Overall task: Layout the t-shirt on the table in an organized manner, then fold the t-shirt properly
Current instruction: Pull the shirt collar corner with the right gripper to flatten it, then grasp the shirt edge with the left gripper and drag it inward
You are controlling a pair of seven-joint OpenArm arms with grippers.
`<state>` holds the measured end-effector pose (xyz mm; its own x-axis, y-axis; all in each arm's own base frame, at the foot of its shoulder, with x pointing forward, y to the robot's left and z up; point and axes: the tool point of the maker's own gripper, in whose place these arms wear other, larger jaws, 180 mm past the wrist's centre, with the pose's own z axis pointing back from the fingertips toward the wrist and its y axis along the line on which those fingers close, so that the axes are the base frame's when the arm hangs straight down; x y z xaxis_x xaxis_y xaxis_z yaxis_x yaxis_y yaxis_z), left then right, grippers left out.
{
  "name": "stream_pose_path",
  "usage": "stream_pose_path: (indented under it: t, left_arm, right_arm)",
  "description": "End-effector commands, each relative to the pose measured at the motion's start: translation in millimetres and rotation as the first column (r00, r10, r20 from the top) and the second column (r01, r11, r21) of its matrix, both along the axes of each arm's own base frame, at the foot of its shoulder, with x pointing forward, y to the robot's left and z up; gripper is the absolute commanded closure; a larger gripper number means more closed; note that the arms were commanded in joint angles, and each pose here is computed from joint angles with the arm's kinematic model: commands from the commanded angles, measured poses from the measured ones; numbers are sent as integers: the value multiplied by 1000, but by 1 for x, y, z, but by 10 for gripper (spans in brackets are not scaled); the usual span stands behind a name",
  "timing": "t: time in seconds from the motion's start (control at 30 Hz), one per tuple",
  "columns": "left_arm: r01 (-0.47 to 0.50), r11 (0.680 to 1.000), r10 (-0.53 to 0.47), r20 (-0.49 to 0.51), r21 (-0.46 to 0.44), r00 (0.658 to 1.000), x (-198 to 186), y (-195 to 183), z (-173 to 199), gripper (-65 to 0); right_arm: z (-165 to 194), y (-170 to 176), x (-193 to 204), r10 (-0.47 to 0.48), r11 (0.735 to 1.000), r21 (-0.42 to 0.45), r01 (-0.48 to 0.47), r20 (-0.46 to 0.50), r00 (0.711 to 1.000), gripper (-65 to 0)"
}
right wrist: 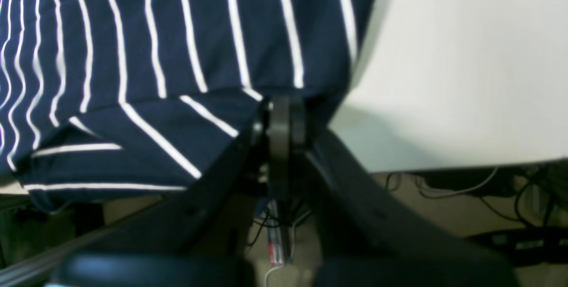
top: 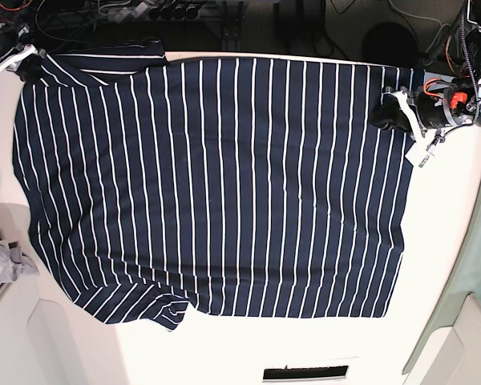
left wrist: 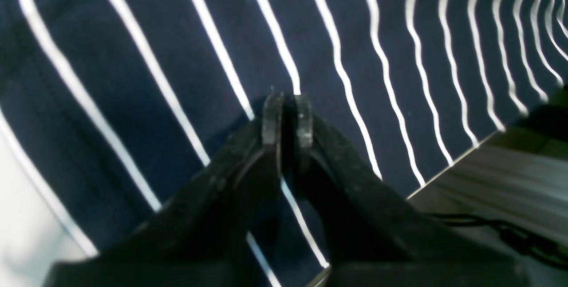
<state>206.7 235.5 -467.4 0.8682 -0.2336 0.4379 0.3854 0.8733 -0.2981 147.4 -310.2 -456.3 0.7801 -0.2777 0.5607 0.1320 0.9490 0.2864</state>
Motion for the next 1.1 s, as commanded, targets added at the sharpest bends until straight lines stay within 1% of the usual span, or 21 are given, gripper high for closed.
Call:
stream_pose_path:
  t: [0.0, 0.13, 0.2, 0.3, 0.37, 0.47, 0.57, 0.67, 0.7, 0.73, 0.77, 0.87, 1.0, 1.07]
  left_arm:
    - [15, 997, -13, -33, 78, 999, -5, 20, -1, -72]
    - [23, 993, -18, -41, 118, 999, -7, 38, 3, -72]
    - [17, 993, -13, -33, 114, 999, -5, 41, 8, -72]
    - [19, 997, -20, 14, 77, 1000, 8, 34, 23, -72]
    - [47, 996, -51, 54, 72, 997, 16, 25, 34, -72]
    - [98, 993, -106, 122, 68, 987, 29, 8, 52, -72]
    - [139, 988, -149, 201, 62, 968, 43, -9, 72, -72]
    - [134, 990, -143, 289, 51, 947, 63, -18, 85, -68]
    - [112, 992, -125, 306, 59, 944, 71, -18, 84, -52]
    - [94, 994, -108, 309, 60, 945, 76, -18, 82, -18]
    - [80, 995, -93, 302, 55, 949, 81, -19, 77, 0]
    - [28, 999, -31, 266, 14, 963, 89, -24, 59, 0]
    - [-58, 997, 68, 197, -52, 978, 97, -29, 29, 0]
    - [-103, 992, 114, 167, -74, 979, 105, -30, 15, 0]
  right_arm:
    - [16, -4, 14, 6, 1000, -7, -5, 63, 998, 0]
    - [38, -5, 32, 24, 999, -37, -19, 135, 991, 0]
    - [48, -6, 47, 28, 999, -46, -20, 178, 984, 0]
    - [63, -6, 77, 31, 999, -51, -19, 248, 968, 0]
    - [73, -6, 95, 36, 998, -59, -20, 285, 958, 0]
    - [83, -6, 116, 52, 997, -78, -29, 313, 948, 0]
    - [84, -7, 126, 46, 997, -67, -26, 316, 948, 0]
    - [71, -8, 128, 20, 999, -34, -11, 293, 956, 0]
    - [64, -7, 127, 12, 1000, -21, -6, 276, 961, 0]
    - [56, -7, 127, 5, 1000, -9, -2, 256, 967, 0]
    - [47, -6, 126, 1, 1000, 0, -1, 234, 972, 0]
    - [26, -3, 126, -3, 1000, 13, 0, 185, 983, 0]
    - [7, -7, 128, -6, 1000, -16, 9, 162, 987, 0]
    - [3, -8, 135, -18, 1000, -12, 20, 159, 987, 0]
